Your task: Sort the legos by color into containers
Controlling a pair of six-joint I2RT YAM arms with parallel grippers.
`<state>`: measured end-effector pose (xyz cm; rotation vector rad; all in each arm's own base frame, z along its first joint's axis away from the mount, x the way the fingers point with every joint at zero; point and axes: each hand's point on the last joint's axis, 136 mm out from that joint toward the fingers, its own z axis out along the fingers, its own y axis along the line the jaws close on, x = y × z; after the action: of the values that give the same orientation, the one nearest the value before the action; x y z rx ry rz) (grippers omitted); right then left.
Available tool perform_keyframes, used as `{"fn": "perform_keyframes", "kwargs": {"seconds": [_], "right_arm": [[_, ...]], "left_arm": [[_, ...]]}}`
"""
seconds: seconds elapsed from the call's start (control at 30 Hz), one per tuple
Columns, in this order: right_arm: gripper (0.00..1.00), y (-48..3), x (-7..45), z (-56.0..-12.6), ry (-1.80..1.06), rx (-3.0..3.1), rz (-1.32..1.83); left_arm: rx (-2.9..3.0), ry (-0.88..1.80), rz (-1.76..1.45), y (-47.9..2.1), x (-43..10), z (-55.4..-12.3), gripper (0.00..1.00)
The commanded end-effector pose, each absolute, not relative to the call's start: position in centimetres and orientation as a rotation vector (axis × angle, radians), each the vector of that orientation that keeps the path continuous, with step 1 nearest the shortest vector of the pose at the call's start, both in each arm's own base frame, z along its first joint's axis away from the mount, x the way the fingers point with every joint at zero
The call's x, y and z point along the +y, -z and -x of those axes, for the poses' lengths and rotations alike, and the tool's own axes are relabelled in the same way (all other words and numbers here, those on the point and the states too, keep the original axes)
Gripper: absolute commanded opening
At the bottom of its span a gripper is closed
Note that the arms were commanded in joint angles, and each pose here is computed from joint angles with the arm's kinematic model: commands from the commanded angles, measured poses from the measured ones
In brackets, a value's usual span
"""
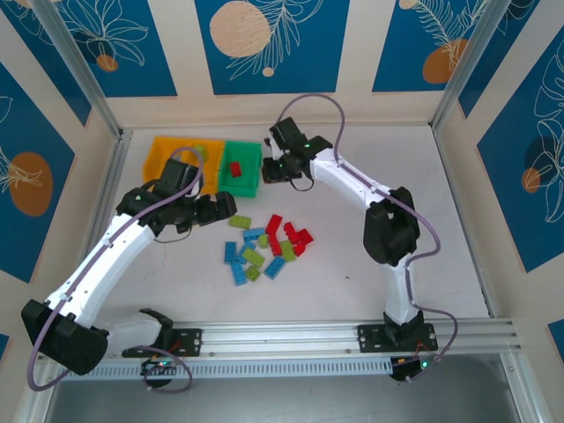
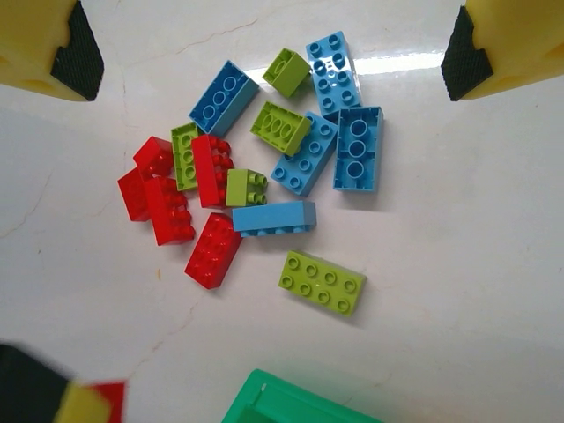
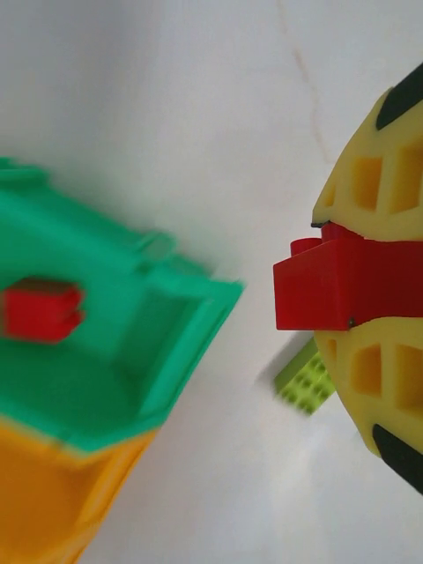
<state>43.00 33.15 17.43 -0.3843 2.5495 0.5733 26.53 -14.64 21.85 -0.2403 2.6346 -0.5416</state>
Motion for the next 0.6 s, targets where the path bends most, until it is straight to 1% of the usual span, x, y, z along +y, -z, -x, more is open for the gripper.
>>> {"fn": "perform_keyframes", "kwargs": {"seconds": [0.0, 0.1, 0.2, 0.27, 0.3, 0.33, 0.37, 0.4, 0.43, 0.57], "right_arm": [[0.13, -18.4, 35.4, -46.4, -0.596, 2.455, 0.323], [0.14, -17.3, 37.1, -48.8, -0.58, 2.451, 0.349], [0.18, -16.7, 39.4, -50.3, -0.663, 2.416, 0.449], [0.23, -16.2, 40.1, -51.2, -0.663, 2.4, 0.469], [0.3, -16.1, 40.2, -51.5, -0.671, 2.399, 0.471], [0.43, -16.6, 40.4, -51.7, -0.689, 2.384, 0.473], [0.52, -17.0, 40.5, -51.8, -0.709, 2.373, 0.477], [0.58, -17.6, 40.6, -51.8, -0.728, 2.36, 0.481], [0.6, -18.5, 40.7, -51.8, -0.749, 2.343, 0.484], [0.59, -23.2, 39.0, -50.6, -0.78, 2.312, 0.471]], "left_arm": [[2.633, 0.512, 0.237, -22.4, -14.3, -26.4, 1.0], [2.642, 0.523, 0.277, -22.1, -14.3, -26.2, 1.0], [2.634, 0.557, 0.295, -22.2, -14.6, -26.2, 1.0], [2.63, 0.589, 0.301, -22.3, -15.0, -26.2, 1.0], [2.63, 0.604, 0.299, -22.3, -15.2, -26.2, 1.0], [2.634, 0.619, 0.3, -22.2, -15.4, -26.2, 1.0], [2.642, 0.628, 0.304, -22.0, -15.5, -26.1, 1.0], [2.653, 0.631, 0.309, -21.8, -15.6, -26.0, 1.0], [2.669, 0.631, 0.325, -21.3, -15.6, -25.8, 1.0], [2.719, 0.648, 0.427, -19.2, -16.0, -25.8, 1.0]]}}
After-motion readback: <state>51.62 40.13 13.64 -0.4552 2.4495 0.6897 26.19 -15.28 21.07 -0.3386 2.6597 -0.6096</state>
